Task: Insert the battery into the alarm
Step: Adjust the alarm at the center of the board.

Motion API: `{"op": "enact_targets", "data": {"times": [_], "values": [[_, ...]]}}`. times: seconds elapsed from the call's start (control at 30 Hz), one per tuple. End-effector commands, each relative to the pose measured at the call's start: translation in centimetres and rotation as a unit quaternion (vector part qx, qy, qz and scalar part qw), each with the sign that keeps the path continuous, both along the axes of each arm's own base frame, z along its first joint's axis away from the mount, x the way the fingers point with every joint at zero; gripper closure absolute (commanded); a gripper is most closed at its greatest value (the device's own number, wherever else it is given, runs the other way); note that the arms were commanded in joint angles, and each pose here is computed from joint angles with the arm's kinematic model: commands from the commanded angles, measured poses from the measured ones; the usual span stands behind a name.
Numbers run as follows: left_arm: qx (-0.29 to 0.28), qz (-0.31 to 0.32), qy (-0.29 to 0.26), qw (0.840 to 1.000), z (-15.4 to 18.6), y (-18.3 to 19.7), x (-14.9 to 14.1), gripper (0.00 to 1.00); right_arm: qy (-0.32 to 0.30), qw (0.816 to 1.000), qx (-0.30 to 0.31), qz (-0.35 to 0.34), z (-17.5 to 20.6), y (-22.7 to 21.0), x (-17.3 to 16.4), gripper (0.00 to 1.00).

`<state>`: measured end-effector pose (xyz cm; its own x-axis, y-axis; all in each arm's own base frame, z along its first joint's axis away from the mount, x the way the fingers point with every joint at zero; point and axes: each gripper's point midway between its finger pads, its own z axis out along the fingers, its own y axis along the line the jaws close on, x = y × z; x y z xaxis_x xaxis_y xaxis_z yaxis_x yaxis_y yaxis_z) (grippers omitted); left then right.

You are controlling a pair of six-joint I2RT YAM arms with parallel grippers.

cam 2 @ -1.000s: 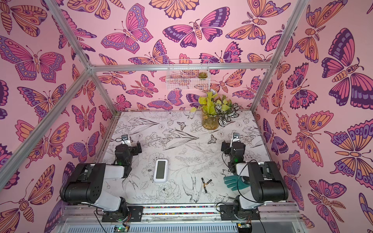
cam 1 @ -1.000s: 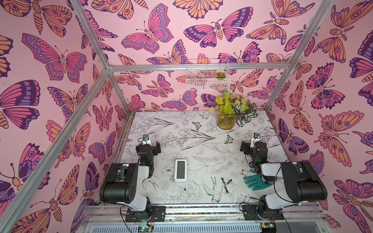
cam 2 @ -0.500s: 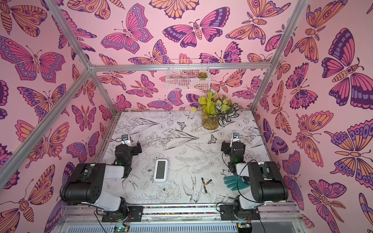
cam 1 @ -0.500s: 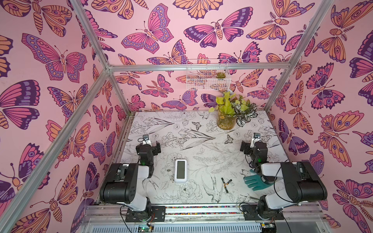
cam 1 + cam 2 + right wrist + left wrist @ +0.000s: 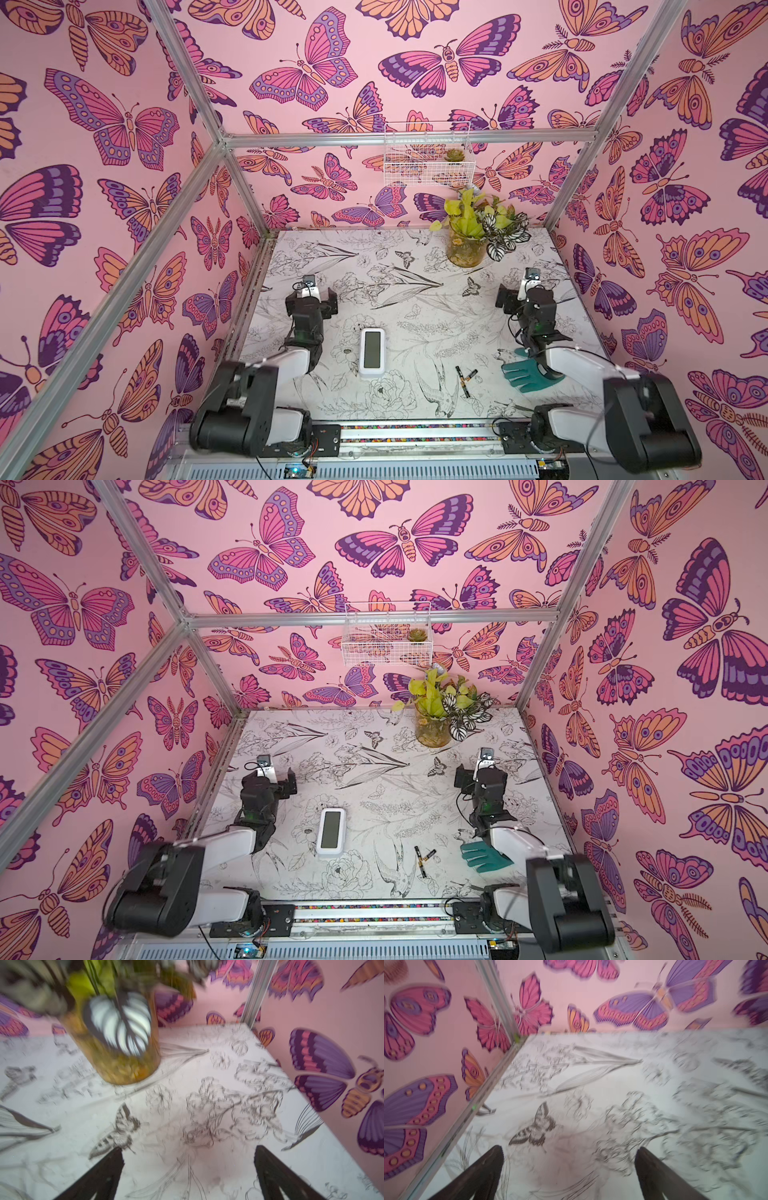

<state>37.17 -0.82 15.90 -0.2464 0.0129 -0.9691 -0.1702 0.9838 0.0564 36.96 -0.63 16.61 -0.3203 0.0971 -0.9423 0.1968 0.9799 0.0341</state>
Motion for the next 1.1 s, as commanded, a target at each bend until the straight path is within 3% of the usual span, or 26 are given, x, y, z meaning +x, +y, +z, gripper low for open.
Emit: {"op": "enact_targets", "data": {"times": [0.0,0.07,0.13,0.27,0.43,0.53,0.7,0.83,1.07], "values": [[-0.106,0.097,0.003,0.990,2.5,2.2,-2.7,0.00,0.073,0.984,0.094,-0.131,0.3,-2.8,-3.9,0.01],[-0.201,0.105,-0.019,0.974,2.5,2.2,-3.8,0.00,0.073,0.972,0.144,-0.172,-0.1,-3.5,-5.5,0.01],[-0.240,0.022,-0.012,0.970,2.9,-0.4,-4.1,0.00,0.081,0.972,0.182,-0.127,-0.5,-2.0,-5.6,0.01],[-0.276,-0.041,0.078,0.957,2.3,-4.5,-5.6,0.02,0.100,0.970,0.217,-0.034,-0.6,1.3,-6.5,0.01],[-0.220,-0.086,0.243,0.941,-0.9,-10.4,-9.0,0.00,0.119,0.958,0.252,0.072,-1.4,5.3,-7.6,0.01],[-0.184,-0.066,0.323,0.926,-2.9,-11.7,-11.3,0.00,0.139,0.954,0.243,0.106,-2.3,7.1,-8.5,0.01],[-0.095,-0.034,0.388,0.916,-4.4,-12.6,-13.8,0.00,0.147,0.959,0.190,0.153,-3.7,10.2,-9.2,0.01],[-0.075,-0.042,0.439,0.894,-6.3,-14.6,-15.2,0.00,0.156,0.957,0.168,0.177,-4.6,11.8,-9.5,0.01],[-0.045,-0.031,0.463,0.885,-8.3,-16.4,-15.1,0.00,0.153,0.956,0.173,0.182,-4.6,12.0,-9.7,0.01]]}}
